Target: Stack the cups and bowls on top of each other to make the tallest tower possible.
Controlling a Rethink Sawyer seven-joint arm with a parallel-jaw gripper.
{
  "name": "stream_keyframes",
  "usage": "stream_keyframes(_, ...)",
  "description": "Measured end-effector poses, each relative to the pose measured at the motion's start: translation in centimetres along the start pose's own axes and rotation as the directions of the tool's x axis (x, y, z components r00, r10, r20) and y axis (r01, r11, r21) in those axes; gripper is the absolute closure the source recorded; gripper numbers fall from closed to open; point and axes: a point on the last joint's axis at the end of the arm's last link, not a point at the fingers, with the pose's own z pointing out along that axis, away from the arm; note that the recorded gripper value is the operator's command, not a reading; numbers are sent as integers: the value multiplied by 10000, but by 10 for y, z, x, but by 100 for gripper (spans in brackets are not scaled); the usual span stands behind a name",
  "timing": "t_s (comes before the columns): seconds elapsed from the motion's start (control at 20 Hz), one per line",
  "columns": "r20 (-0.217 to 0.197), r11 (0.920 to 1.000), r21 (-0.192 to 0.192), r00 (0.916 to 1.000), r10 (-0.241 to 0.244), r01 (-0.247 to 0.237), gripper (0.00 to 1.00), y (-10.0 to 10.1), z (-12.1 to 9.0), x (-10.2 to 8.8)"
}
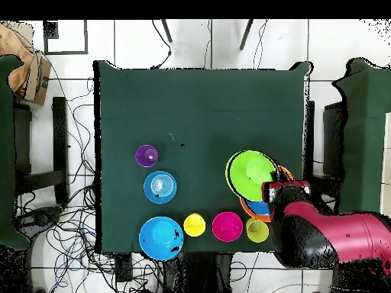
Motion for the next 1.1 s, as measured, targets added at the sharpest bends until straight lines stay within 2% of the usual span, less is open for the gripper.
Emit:
stream_keyframes(0.65,17,10000,-4,10000,64,-64,0,-3,0,2)
stream_keyframes(1.1,378,10000,-59,9993,63,-61,0,-2,0,-3)
